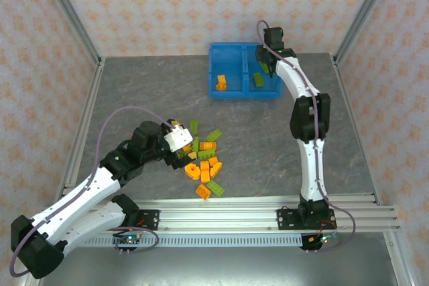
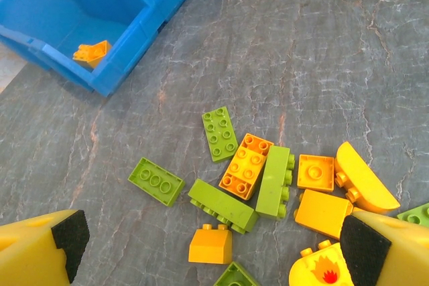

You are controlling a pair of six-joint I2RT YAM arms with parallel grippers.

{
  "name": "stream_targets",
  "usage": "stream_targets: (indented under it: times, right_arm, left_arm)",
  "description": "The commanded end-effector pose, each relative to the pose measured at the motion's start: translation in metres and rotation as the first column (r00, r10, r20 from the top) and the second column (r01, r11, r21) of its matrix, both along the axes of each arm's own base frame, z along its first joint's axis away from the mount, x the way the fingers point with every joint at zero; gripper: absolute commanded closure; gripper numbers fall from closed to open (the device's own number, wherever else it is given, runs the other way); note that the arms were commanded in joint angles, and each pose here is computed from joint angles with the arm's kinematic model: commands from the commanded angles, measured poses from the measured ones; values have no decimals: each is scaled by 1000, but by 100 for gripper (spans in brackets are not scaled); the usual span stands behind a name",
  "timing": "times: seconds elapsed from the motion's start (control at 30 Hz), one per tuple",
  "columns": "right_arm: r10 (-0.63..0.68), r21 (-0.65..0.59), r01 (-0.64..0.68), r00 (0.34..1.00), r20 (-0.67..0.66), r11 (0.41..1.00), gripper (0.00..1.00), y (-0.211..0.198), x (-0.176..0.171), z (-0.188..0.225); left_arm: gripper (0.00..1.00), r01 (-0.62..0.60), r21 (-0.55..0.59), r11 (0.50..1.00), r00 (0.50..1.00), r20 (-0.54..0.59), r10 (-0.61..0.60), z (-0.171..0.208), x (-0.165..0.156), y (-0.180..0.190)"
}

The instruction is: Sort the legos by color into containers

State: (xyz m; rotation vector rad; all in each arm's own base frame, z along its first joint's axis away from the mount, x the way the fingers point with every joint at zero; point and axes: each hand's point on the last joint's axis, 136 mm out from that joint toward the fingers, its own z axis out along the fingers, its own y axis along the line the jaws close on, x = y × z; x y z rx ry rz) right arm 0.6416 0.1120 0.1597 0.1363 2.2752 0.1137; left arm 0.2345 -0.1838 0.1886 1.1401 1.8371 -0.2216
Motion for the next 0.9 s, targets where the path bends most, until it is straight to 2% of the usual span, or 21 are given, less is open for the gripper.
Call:
stream_targets:
  times: [0.0, 0.17, 0.23, 0.33, 0.53, 0.63, 0.7, 0.8, 0.87]
  right_arm:
    - [-37, 37, 42, 991, -127, 998, 72, 3, -10, -24]
    - [-43, 64, 50, 993, -106, 997, 70, 8, 0, -33]
    - [-44, 63, 50, 994, -103, 997, 63, 8, 1, -32]
    - [-42, 68, 48, 995, -91, 996, 52, 8, 2, -21]
    - [-37, 58, 41, 998, -59, 998, 49, 6, -12, 19]
    - [-9, 67, 13, 998, -58, 998, 49, 10, -35, 34]
    - [12, 83, -9, 999, -38, 997, 49, 15, -61, 44]
    - [21, 133, -21, 1000, 4, 991, 46, 17, -113, 63]
    - [52, 168, -59, 997, 49, 984, 44, 23, -154, 81]
  left_arm:
    - [0, -14, -21, 1000, 1000, 23, 15, 14, 2, -1]
    - [0, -17, -17, 1000, 1000, 20, 17, 12, 3, -1]
    - [0, -21, -22, 1000, 1000, 22, 21, 13, 4, -1]
    - [0, -29, -31, 999, 999, 22, 30, 14, 5, -1]
    - [0, -58, -102, 993, 998, -5, 58, 22, 10, -8]
    - [0, -107, -186, 977, 991, -96, 90, 32, 16, -17]
    - [0, -193, -217, 957, 968, -204, 149, 37, 24, -22]
    - [0, -320, -151, 935, 895, -371, 247, 26, 32, -22]
    - [2, -351, -84, 933, 854, -438, 282, 17, 31, -24]
